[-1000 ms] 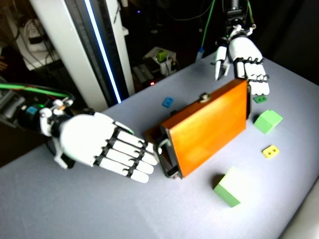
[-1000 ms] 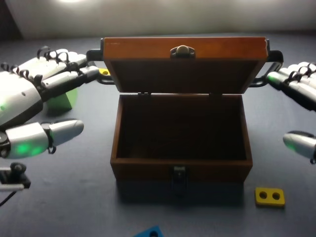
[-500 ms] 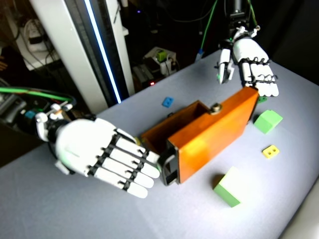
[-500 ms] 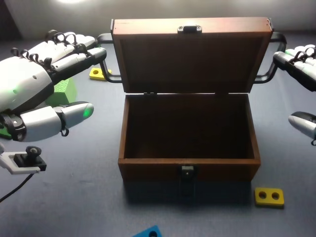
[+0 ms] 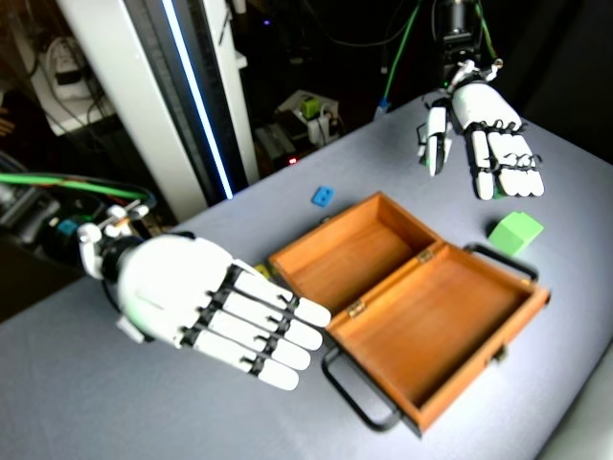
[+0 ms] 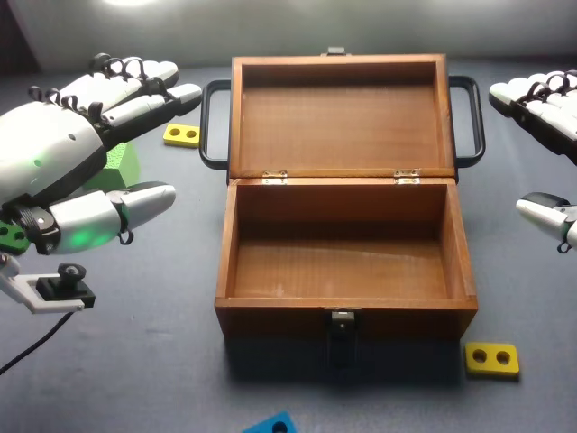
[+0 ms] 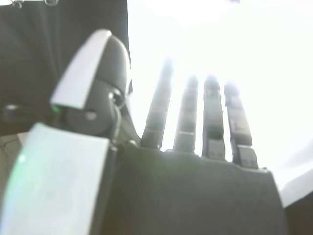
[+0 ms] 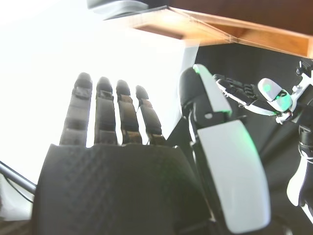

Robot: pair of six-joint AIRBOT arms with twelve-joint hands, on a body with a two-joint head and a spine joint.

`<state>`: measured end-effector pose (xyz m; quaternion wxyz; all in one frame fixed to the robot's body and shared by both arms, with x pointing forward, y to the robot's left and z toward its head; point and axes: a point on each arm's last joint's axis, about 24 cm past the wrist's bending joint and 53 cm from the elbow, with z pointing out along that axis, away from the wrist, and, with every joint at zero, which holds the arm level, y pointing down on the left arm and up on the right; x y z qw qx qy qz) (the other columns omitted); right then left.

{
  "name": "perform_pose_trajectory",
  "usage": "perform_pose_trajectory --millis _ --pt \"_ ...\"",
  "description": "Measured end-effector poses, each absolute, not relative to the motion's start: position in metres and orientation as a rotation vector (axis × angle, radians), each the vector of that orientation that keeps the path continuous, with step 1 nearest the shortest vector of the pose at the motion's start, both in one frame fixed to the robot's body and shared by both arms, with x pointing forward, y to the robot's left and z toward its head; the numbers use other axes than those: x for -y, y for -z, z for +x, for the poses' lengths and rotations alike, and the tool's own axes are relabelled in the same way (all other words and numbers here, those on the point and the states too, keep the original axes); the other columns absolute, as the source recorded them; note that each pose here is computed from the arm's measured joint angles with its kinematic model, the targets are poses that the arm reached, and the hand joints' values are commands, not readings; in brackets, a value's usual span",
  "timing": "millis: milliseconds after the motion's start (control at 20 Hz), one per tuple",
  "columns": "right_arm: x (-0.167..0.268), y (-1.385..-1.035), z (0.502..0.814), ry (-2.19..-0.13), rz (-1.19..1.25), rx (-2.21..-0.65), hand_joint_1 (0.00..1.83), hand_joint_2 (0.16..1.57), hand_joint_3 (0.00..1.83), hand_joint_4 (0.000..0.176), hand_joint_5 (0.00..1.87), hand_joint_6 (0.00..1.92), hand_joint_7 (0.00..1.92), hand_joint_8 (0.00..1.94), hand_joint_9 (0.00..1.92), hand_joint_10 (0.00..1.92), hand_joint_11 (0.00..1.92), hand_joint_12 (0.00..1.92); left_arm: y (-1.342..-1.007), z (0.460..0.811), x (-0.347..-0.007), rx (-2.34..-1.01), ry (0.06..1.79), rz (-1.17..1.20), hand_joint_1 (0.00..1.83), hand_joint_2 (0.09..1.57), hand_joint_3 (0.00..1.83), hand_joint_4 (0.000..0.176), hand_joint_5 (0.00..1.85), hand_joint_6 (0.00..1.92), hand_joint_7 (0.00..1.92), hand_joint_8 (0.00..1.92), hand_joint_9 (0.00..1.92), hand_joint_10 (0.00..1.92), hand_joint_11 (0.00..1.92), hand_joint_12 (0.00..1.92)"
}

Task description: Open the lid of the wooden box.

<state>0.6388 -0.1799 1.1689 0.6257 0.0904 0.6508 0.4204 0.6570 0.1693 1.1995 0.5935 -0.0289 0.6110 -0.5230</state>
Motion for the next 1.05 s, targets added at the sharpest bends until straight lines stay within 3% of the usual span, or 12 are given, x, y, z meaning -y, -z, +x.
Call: perform_pose_trajectory --millis 250,300,400,500,550,650,700,750,800,900,950,1050 --pt "0.179 -1.186 0.628 -0.982 0.183 -1.451 0.58 1.41 0.01 0.000 0.00 0.00 0.00 0.00 0.00 0.00 0.00 0.00 -1.206 0.646 -0.171 -1.382 1.246 -0.064 0.36 1.40 0.00 0.049 0.16 0.01 0.00 0.00 0.00 0.00 0.05 0.03" --pt "0.181 -1.192 0.627 -0.982 0.177 -1.435 0.55 1.43 0.01 0.000 0.00 0.00 0.00 0.00 0.00 0.00 0.00 0.00 -1.206 0.643 -0.174 -1.382 1.247 -0.074 0.37 1.41 0.00 0.005 0.14 0.00 0.00 0.00 0.00 0.00 0.02 0.02" --pt "0.187 -1.201 0.621 -0.978 0.173 -1.407 0.44 1.44 0.01 0.000 0.00 0.00 0.00 0.00 0.00 0.00 0.02 0.02 -1.211 0.641 -0.179 -1.359 1.249 -0.082 0.32 1.41 0.00 0.000 0.06 0.00 0.00 0.00 0.00 0.00 0.00 0.00" --pt "0.192 -1.205 0.613 -0.972 0.166 -1.391 0.47 1.46 0.00 0.000 0.00 0.00 0.00 0.00 0.00 0.00 0.00 0.22 -1.217 0.636 -0.180 -1.333 1.256 -0.073 0.34 1.40 0.00 0.000 0.00 0.00 0.00 0.00 0.00 0.00 0.00 0.00" --pt "0.195 -1.206 0.610 -0.966 0.160 -1.390 0.22 1.44 0.00 0.000 0.00 0.00 0.00 0.00 0.00 0.00 0.00 0.56 -1.218 0.633 -0.181 -1.322 1.257 -0.068 0.23 1.42 0.01 0.000 0.00 0.00 0.00 0.00 0.00 0.00 0.04 0.03" --pt "0.200 -1.211 0.604 -0.958 0.153 -1.377 0.13 1.41 0.00 0.002 0.00 0.00 0.00 0.00 0.00 0.00 0.00 0.59 -1.218 0.630 -0.183 -1.318 1.258 -0.072 0.19 1.42 0.00 0.000 0.00 0.00 0.00 0.00 0.00 0.00 0.01 0.00" --pt "0.204 -1.214 0.600 -0.951 0.147 -1.366 0.10 1.38 0.00 0.006 0.00 0.00 0.00 0.00 0.00 0.00 0.00 0.48 -1.218 0.629 -0.184 -1.311 1.256 -0.073 0.16 1.41 0.00 0.000 0.00 0.00 0.00 0.00 0.00 0.00 0.00 0.00" --pt "0.207 -1.217 0.597 -0.949 0.147 -1.349 0.14 1.41 0.00 0.000 0.00 0.00 0.00 0.00 0.00 0.00 0.00 0.10 -1.220 0.628 -0.187 -1.300 1.259 -0.089 0.11 1.41 0.00 0.001 0.00 0.00 0.00 0.00 0.00 0.00 0.00 0.00" --pt "0.210 -1.221 0.593 -0.948 0.147 -1.334 0.11 1.41 0.00 0.023 0.00 0.00 0.00 0.00 0.00 0.00 0.00 0.00 -1.221 0.626 -0.188 -1.292 1.260 -0.087 0.13 1.40 0.00 0.092 0.00 0.00 0.00 0.00 0.00 0.00 0.00 0.00" --pt "0.213 -1.233 0.590 -0.950 0.144 -1.291 0.06 1.39 0.00 0.030 0.00 0.00 0.00 0.00 0.00 0.00 0.00 0.00 -1.224 0.622 -0.192 -1.270 1.266 -0.090 0.07 1.38 0.00 0.113 0.00 0.00 0.00 0.00 0.00 0.00 0.00 0.00" --pt "0.215 -1.238 0.588 -0.950 0.142 -1.273 0.09 1.39 0.00 0.019 0.00 0.00 0.00 0.00 0.00 0.00 0.00 0.00 -1.227 0.619 -0.194 -1.254 1.269 -0.093 0.09 1.39 0.00 0.095 0.00 0.00 0.00 0.00 0.00 0.00 0.01 0.00" --pt "0.217 -1.244 0.586 -0.950 0.136 -1.253 0.16 1.40 0.00 0.000 0.00 0.00 0.00 0.00 0.00 0.00 0.00 0.00 -1.230 0.617 -0.198 -1.237 1.267 -0.101 0.06 1.41 0.01 0.091 0.00 0.00 0.00 0.00 0.00 0.00 0.00 0.00"
